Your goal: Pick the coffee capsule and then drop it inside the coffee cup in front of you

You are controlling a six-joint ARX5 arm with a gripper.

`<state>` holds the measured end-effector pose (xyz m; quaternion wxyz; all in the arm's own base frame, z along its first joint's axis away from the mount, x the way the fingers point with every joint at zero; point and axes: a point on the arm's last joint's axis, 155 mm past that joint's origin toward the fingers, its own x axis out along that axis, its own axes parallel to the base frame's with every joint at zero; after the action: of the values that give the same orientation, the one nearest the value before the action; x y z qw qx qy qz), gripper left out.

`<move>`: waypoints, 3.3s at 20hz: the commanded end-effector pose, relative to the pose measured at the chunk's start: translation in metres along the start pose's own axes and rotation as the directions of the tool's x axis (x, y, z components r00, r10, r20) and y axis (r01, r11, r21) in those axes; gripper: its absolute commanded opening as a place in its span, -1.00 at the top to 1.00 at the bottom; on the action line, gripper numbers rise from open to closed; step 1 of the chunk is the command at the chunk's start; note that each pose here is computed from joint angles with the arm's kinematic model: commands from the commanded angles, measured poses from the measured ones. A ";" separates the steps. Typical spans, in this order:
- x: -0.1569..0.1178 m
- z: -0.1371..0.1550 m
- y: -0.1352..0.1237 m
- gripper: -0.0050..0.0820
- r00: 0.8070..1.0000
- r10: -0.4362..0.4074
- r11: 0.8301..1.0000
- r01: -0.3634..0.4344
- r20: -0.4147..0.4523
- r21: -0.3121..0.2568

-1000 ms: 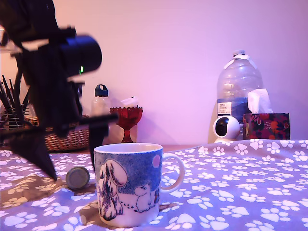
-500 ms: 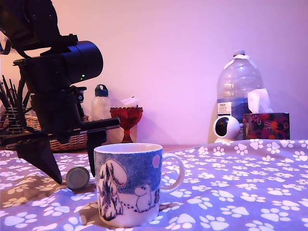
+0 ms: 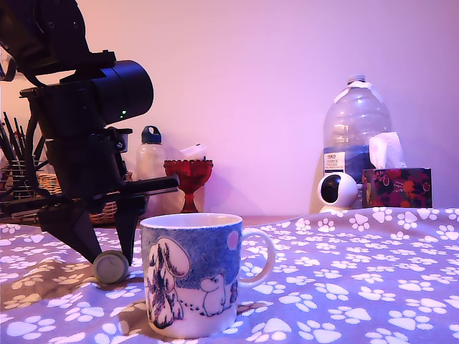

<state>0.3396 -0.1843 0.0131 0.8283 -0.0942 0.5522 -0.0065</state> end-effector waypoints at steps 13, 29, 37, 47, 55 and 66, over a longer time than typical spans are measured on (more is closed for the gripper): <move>-0.033 -0.008 -0.005 0.43 0.997 -0.055 0.934 0.067 -0.045 0.352; -0.191 -0.013 -0.059 0.43 0.887 -0.453 0.641 0.252 0.092 0.725; -0.191 -0.034 -0.081 0.43 0.817 -0.576 0.541 0.355 0.028 0.763; -0.153 -0.053 -0.089 0.43 0.745 -0.663 0.488 0.356 0.074 0.797; -0.142 -0.069 -0.095 0.43 0.711 -0.700 0.451 0.359 0.073 0.817; -0.115 -0.083 -0.099 0.43 0.754 -0.657 0.451 0.387 0.006 0.804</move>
<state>0.2302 -0.2827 0.1077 0.8202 0.0951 0.2913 -0.4831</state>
